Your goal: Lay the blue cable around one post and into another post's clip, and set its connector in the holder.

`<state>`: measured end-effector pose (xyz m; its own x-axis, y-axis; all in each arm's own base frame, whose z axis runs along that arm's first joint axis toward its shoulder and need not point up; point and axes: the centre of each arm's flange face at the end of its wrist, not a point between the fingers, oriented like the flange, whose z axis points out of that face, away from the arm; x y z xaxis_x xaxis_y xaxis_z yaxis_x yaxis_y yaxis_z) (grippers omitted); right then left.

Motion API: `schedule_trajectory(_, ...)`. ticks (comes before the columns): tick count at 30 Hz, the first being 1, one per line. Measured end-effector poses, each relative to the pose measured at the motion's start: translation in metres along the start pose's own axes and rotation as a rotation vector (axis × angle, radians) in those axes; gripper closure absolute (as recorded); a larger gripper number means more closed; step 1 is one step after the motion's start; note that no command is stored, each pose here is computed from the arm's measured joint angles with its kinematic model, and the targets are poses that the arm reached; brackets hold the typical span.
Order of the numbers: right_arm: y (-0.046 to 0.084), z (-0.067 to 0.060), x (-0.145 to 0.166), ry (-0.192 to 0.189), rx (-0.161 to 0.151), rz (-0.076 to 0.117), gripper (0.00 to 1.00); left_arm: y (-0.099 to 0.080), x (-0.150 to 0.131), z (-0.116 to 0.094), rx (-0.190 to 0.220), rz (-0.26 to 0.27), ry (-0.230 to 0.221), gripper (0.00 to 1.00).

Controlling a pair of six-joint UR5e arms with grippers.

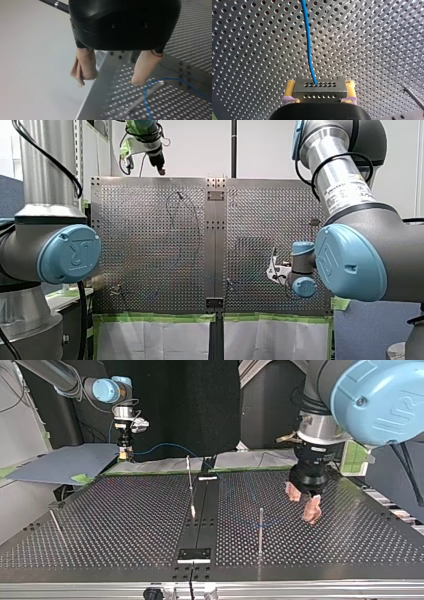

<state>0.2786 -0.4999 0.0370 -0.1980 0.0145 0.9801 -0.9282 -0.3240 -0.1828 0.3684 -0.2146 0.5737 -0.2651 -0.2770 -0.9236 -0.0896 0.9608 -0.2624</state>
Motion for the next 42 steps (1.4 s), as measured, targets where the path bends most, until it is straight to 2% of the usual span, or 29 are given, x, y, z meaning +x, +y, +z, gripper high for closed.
schedule_trajectory(2,0.0,0.0,0.0,0.0,0.0,0.0,0.99,0.0007,0.0022,-0.0024,-0.006,0.03,0.02,0.0)
schedule_trajectory(7,-0.0001,0.0001,0.0002,0.001,0.0,0.0,0.99,0.001,0.004,-0.0043,-0.01,0.089,0.036,0.0)
schedule_trajectory(42,0.0,-0.0004,-0.0003,-0.002,0.0,-0.004,0.99,-0.0011,0.0055,-0.0054,0.0,0.398,0.039,0.0)
